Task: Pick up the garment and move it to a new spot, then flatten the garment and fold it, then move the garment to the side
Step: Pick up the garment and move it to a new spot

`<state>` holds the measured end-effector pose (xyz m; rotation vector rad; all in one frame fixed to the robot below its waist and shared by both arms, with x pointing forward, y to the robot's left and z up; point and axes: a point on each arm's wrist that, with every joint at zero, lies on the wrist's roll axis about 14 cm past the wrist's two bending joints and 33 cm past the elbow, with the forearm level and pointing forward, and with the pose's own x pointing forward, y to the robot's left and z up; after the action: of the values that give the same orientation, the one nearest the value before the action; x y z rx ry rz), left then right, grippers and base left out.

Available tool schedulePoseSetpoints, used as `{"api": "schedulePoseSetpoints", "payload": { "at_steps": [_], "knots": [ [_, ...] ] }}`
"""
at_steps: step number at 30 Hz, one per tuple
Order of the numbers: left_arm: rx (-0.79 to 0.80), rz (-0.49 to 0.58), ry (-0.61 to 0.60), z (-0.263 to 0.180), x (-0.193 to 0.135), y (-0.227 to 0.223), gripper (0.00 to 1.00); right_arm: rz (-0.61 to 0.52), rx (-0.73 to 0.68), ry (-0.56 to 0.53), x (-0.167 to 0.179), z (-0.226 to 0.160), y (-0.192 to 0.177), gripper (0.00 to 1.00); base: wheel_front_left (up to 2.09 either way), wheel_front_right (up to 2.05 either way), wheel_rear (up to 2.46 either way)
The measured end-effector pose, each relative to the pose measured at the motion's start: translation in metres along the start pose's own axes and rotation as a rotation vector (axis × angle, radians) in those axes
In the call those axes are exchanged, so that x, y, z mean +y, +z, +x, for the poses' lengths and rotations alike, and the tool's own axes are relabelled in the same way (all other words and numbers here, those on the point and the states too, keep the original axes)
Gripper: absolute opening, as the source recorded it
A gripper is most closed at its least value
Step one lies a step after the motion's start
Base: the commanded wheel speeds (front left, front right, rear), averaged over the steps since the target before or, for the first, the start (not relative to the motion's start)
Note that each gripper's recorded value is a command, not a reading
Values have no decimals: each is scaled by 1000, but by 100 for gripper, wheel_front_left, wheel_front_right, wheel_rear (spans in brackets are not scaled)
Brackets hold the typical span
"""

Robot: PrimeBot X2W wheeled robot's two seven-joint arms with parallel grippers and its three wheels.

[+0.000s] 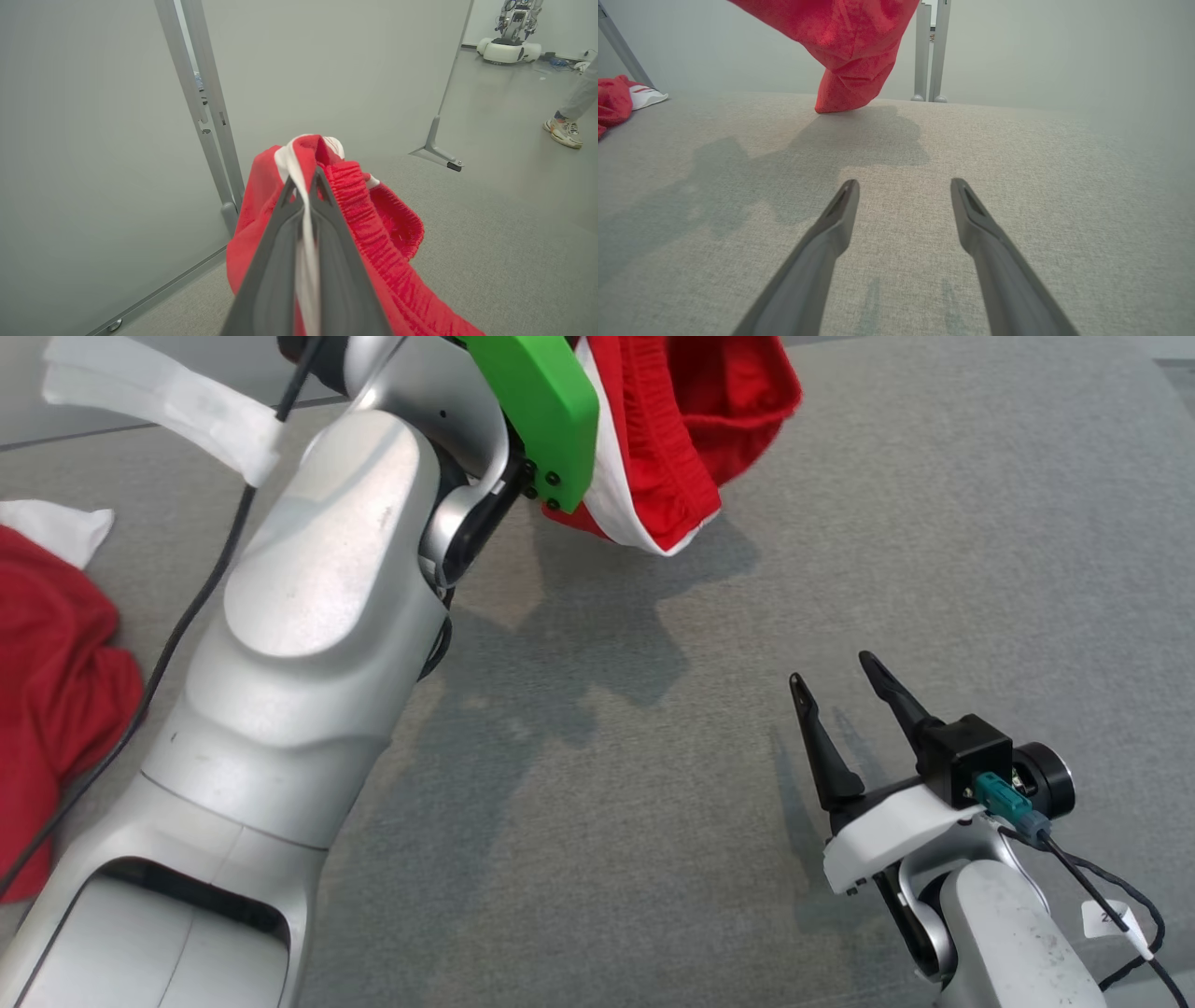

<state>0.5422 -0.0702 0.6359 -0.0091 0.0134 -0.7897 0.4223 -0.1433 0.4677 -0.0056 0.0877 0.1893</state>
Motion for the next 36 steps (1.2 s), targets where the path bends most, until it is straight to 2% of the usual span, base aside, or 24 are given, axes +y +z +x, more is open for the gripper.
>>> {"api": "schedulePoseSetpoints", "payload": {
  "at_steps": [5, 8, 12, 19, 20, 21, 22, 31, 36],
  "knots": [
    [58, -17, -148, 23, -50, -34, 0, 6, 17, -87, -28, -14, -8, 100, 0, 0, 0],
    [163, -3, -192, 24, -62, -82, 0, 11, 39, -118, -38, -19, -17, 100, 0, 0, 0],
    [335, 25, -117, 10, -25, -153, 0, 15, 74, -140, -46, -20, -30, 100, 0, 0, 0],
    [446, 7, 46, -22, 25, -199, 0, 15, 79, -112, -38, -9, -34, 100, 0, 0, 0],
    [450, 15, 72, -27, 33, -200, 18, 16, 79, -104, -36, -7, -34, 100, 0, 0, 0],
    [451, 21, 98, -32, 41, -201, 62, 16, 76, -95, -33, -5, -33, 100, 0, 0, 0],
    [453, 21, 127, -37, 49, -202, 100, 16, 70, -86, -30, -2, -32, 100, 0, 0, 0],
    [404, 35, 226, -61, 71, -188, 100, 18, 39, -42, -15, 4, -19, 100, 0, 0, 0],
    [324, 31, 180, -55, 54, -158, 100, 24, 26, -35, -11, 0, -13, 100, 0, 0, 0]
  ]
}}
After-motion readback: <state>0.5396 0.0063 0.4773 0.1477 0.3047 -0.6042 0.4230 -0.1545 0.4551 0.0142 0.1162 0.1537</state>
